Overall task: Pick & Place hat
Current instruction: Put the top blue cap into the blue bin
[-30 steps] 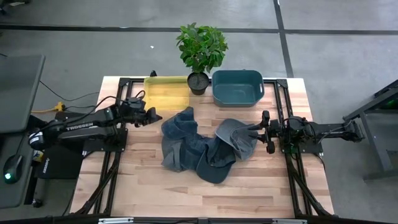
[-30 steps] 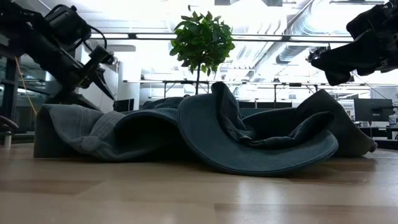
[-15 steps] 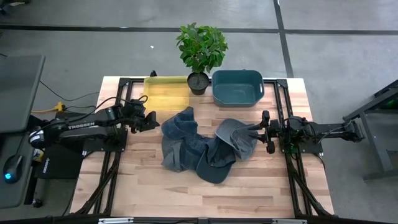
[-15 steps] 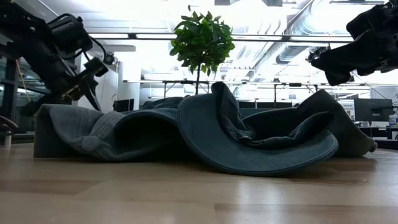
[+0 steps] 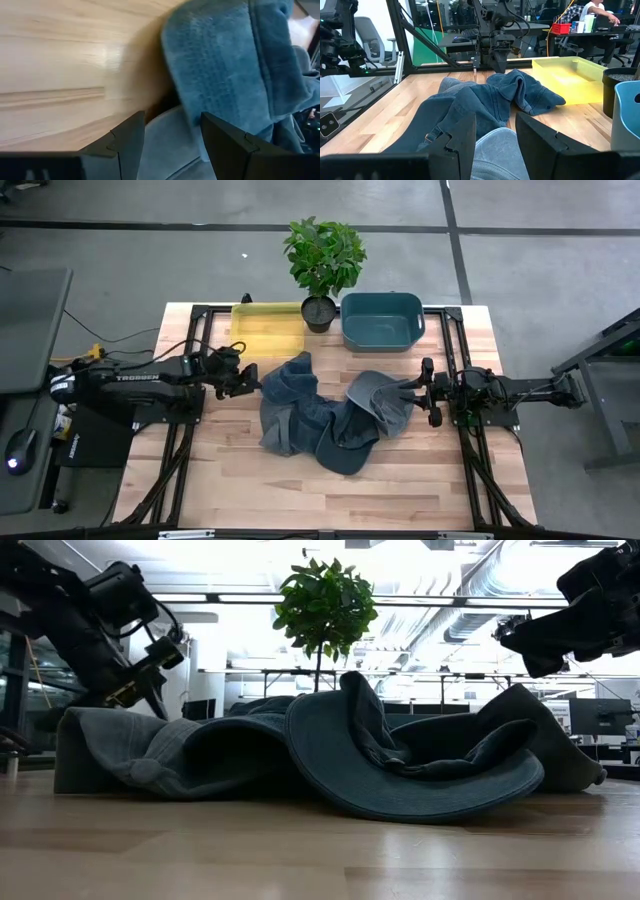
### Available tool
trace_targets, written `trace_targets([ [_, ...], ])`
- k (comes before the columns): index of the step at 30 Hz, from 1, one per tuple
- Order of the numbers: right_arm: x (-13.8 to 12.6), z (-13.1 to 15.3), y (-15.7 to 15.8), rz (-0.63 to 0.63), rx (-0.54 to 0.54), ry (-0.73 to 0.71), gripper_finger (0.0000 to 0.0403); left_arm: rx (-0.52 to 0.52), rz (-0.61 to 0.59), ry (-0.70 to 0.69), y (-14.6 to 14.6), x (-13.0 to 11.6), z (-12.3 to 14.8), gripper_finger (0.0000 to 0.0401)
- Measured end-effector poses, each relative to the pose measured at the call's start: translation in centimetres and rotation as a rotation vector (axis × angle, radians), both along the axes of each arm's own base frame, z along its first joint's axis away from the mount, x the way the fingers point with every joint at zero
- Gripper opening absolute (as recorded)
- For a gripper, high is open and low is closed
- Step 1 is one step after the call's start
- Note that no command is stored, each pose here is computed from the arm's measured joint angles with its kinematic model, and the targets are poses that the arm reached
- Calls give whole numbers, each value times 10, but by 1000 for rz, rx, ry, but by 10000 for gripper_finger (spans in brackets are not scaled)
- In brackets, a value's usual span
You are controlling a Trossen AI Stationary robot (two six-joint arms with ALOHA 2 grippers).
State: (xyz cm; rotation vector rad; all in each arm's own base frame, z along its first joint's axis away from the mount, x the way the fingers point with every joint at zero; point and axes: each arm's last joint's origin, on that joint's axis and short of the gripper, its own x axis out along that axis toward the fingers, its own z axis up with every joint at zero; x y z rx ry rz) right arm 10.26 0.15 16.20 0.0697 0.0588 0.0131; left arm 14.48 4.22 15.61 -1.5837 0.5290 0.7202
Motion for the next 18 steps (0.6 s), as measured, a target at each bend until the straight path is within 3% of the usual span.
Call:
trace_targets([
  [8,0,0,0,-1,0,0,134,25,76,-50,-1,14,-1,190],
  [18,0,0,0,0,0,0,134,29,74,-154,3,30,0,190],
])
